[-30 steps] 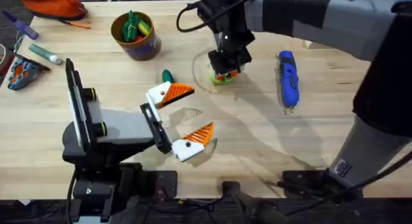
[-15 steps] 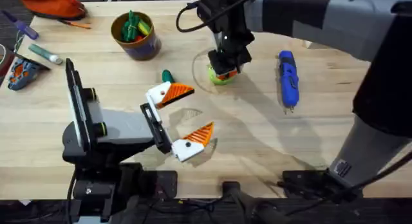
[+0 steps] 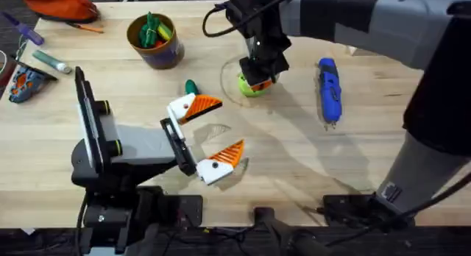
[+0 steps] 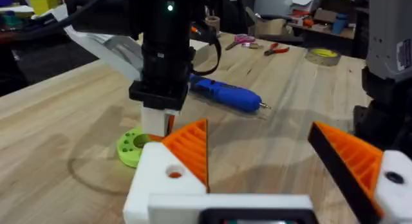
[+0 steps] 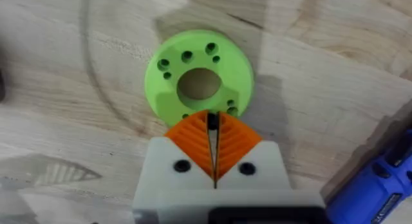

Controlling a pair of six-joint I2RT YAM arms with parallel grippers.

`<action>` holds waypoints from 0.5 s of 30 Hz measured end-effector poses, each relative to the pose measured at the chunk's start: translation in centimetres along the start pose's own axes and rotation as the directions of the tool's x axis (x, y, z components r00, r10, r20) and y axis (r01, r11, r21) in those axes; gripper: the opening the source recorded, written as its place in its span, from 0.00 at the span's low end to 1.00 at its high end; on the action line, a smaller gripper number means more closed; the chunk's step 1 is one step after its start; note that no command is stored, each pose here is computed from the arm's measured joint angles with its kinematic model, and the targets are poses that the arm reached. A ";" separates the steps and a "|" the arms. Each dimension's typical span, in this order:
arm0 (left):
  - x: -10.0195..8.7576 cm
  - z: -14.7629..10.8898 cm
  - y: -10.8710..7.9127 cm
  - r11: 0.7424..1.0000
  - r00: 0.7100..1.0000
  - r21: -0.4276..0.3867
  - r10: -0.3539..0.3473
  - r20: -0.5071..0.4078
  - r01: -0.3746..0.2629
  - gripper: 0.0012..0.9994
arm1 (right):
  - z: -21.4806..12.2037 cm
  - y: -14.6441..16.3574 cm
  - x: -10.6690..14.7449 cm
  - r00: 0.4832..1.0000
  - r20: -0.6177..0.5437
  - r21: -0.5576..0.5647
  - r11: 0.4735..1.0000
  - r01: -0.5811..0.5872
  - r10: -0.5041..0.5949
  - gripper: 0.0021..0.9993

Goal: Pick up the gripper from the table and insert it into the empty holder that is missing its gripper. Then pick up a screw, insert it into the mounting hole, and use the screwdriver to tighten it. Finally, clean up the table by picking up the vegetable and placing it into the bucket.

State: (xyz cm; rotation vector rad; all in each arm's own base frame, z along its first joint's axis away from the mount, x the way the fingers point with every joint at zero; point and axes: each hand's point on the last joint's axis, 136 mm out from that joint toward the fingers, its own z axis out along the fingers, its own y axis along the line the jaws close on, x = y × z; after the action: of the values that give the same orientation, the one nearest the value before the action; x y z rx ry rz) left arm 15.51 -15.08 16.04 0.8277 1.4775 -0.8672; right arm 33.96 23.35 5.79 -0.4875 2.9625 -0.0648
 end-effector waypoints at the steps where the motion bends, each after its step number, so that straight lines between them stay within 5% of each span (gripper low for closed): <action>1: 0.0 0.0 0.0 1.000 1.000 0.000 0.001 0.000 -0.001 0.99 | 0.0 0.0 0.0 1.000 0.000 0.000 1.000 0.000 0.000 0.00; 15: 0.0 0.0 0.0 1.000 1.000 0.000 0.000 0.000 0.000 0.99 | 0.0 0.1 -0.3 1.000 0.010 -0.003 1.000 -0.001 0.001 0.00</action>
State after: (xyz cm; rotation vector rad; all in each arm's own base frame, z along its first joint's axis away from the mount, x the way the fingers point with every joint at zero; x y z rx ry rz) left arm 15.51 -15.08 16.04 0.8279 1.4772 -0.8669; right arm 34.18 23.51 5.82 -0.4851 2.9531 -0.0570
